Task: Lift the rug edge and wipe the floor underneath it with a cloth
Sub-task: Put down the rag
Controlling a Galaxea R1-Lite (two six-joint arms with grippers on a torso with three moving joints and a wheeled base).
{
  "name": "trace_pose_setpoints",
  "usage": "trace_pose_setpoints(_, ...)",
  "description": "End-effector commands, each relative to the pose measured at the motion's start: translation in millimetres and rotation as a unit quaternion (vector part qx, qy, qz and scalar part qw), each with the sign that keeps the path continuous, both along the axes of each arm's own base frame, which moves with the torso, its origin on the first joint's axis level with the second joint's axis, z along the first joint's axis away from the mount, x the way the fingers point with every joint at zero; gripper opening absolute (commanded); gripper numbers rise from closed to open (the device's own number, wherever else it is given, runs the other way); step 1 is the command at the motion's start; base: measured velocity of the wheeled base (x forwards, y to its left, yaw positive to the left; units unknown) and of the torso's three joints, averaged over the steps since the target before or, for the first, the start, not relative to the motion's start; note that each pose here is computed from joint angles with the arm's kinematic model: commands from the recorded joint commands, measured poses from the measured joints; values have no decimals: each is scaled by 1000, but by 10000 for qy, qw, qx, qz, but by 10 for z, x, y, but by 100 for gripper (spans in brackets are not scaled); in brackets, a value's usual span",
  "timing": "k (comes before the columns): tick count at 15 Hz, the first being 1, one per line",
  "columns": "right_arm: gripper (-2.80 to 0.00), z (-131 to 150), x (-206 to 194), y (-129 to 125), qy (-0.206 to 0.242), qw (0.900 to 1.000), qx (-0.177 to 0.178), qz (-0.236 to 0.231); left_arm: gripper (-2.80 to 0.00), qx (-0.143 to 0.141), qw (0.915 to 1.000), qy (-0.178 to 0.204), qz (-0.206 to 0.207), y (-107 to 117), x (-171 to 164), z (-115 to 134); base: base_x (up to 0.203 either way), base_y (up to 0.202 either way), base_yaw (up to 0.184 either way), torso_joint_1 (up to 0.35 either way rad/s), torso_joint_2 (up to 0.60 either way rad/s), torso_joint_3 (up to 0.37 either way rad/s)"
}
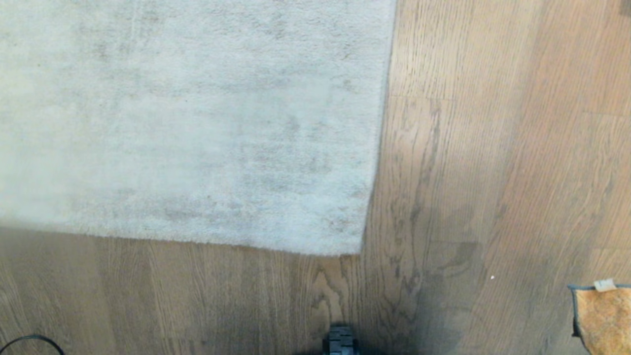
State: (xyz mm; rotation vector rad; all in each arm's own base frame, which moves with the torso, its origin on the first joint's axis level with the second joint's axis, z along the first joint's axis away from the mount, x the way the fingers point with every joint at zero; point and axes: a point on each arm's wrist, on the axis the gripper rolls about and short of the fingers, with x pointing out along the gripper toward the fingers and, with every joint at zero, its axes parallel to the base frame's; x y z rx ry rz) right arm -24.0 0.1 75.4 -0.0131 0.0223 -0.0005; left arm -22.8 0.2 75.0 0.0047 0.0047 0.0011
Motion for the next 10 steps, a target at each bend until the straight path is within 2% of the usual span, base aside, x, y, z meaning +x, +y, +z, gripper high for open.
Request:
trace_pose_setpoints(1, -280, 1, 1, 0, 7, 10000, -3, 3, -280, 0, 10000, 0, 2, 0, 0, 0, 0, 0, 0, 0, 0, 0)
trace_pose_setpoints(10, -280, 0, 1, 0, 11, 10000, -3, 3, -280, -4, 10000, -1, 2, 0, 0, 0, 0, 0, 0, 0, 0, 0)
